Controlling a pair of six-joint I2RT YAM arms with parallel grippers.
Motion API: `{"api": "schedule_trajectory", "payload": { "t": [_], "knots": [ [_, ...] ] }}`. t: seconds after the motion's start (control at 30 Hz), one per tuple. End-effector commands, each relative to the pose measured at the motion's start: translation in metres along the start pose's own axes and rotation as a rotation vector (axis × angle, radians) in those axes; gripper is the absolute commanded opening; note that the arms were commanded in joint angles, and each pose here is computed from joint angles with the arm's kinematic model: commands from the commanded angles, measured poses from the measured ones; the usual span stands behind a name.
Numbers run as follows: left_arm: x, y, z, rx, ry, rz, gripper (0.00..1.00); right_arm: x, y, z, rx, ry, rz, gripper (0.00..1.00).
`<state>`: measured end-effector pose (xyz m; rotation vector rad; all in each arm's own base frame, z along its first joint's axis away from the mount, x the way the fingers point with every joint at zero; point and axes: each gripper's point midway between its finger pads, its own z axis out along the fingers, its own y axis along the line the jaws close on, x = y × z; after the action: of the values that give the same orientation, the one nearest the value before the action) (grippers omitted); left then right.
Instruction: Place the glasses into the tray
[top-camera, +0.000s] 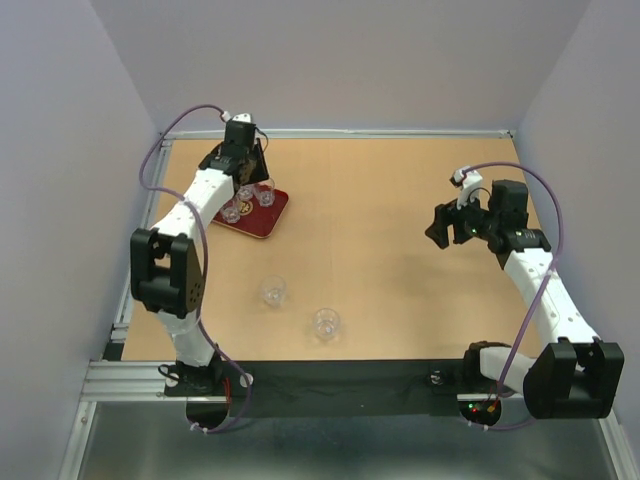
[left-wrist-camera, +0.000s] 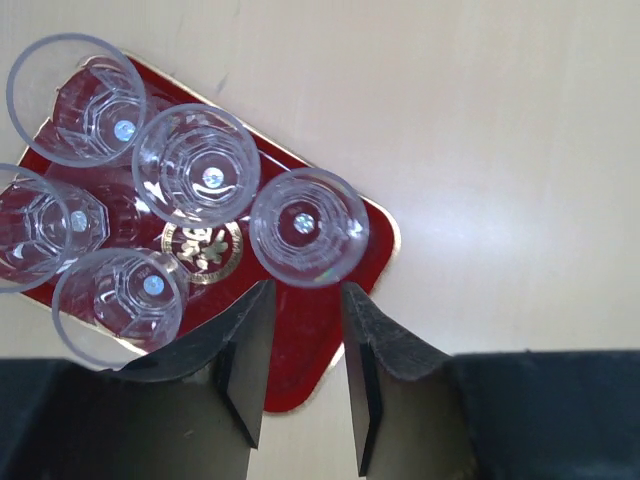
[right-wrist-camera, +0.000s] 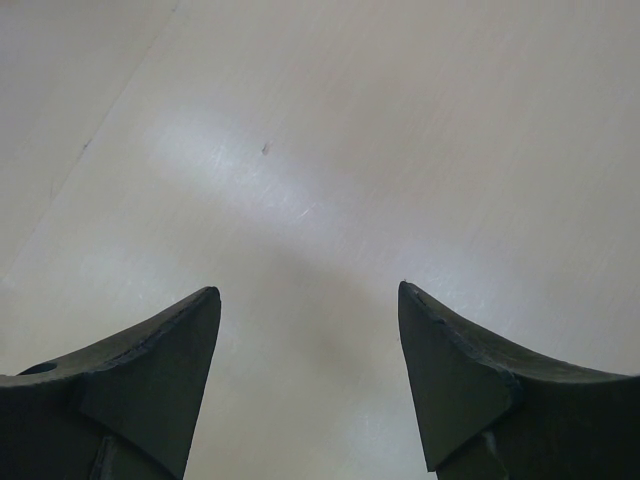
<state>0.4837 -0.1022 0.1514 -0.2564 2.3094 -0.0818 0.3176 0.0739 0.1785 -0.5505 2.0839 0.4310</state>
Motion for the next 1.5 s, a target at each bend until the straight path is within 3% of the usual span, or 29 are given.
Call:
{"api": "schedule_trajectory", "payload": {
  "t": [0.0,0.1,0.17,0.2,0.33,0.53,0.83,1.1,1.47],
  "knots": [
    [-0.025,-0.025,-0.069,0.227,-0.098,0.073,0.44,-0.007,0.001,-0.003,-0.007,-0.051,-0.034,0.77],
    [-0.021,-0.028,-0.119,0.338,-0.181,0.06,0.55,-0.007,0.002,-0.004,-0.009,-0.054,-0.037,0.77],
    [0.008,-0.023,-0.127,0.372,-0.15,0.04,0.59,-0.007,0.002,-0.004,-0.013,-0.054,-0.038,0.77],
    [0.006,-0.022,-0.148,0.402,-0.19,0.025,0.62,-0.007,0.002,-0.003,-0.014,-0.054,-0.038,0.77],
    [0.044,-0.018,-0.174,0.483,-0.171,-0.067,0.65,-0.006,0.002,-0.002,-0.017,-0.051,-0.037,0.77],
    [0.11,0.003,-0.188,0.47,-0.063,-0.253,0.65,-0.005,0.002,-0.002,-0.017,-0.049,-0.036,0.77],
    [0.19,0.037,-0.178,0.289,0.165,-0.41,0.62,-0.003,0.002,-0.001,-0.021,-0.043,-0.03,0.77],
    [0.22,0.053,-0.171,0.182,0.27,-0.425,0.59,-0.003,0.0,0.0,-0.014,-0.04,-0.031,0.77],
    [0.242,0.047,-0.157,0.202,0.346,-0.43,0.55,-0.002,-0.001,0.0,-0.008,-0.037,-0.032,0.77]
  ]
}}
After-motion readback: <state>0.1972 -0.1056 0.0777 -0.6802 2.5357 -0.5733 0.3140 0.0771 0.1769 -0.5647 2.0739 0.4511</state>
